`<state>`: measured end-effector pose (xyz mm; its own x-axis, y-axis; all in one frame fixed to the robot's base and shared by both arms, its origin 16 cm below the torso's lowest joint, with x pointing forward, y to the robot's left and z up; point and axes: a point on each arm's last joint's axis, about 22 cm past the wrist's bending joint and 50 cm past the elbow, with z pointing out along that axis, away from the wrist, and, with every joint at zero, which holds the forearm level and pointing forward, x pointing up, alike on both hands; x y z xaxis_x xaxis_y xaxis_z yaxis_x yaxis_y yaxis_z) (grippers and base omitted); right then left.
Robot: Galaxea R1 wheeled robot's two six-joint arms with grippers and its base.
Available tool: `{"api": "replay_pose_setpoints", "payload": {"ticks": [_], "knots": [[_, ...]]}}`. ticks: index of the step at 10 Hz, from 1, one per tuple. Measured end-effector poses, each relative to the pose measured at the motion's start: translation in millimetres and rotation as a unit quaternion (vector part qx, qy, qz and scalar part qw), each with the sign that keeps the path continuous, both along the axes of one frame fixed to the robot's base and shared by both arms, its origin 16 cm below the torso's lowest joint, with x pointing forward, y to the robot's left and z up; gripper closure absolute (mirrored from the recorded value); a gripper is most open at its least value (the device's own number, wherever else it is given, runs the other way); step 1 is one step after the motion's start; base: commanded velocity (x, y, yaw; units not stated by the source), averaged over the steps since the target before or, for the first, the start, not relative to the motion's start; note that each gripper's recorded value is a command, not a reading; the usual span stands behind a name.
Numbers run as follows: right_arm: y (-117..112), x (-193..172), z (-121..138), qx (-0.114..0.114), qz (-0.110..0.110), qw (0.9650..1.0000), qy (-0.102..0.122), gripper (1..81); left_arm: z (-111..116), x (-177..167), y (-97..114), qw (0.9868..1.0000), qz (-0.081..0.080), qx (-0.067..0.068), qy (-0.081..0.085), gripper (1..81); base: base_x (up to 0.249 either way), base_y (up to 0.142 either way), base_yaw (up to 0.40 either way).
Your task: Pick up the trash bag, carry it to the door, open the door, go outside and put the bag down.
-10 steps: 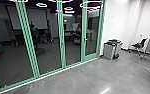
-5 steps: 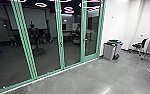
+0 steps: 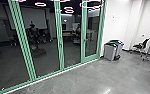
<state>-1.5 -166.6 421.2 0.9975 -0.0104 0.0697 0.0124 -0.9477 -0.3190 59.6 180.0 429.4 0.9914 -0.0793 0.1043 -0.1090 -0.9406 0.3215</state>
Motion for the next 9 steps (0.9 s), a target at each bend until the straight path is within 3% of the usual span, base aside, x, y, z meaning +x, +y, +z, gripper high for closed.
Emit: {"api": "replay_pose_setpoints", "payload": {"ticks": [9], "knots": [[-0.3,-0.1,0.0,0.000,0.000,1.0000,0.000,1.0,0.0,0.0,-0.4,1.0000,0.000,0.000,0.000,81.1,0.151,0.000,0.000]]}}
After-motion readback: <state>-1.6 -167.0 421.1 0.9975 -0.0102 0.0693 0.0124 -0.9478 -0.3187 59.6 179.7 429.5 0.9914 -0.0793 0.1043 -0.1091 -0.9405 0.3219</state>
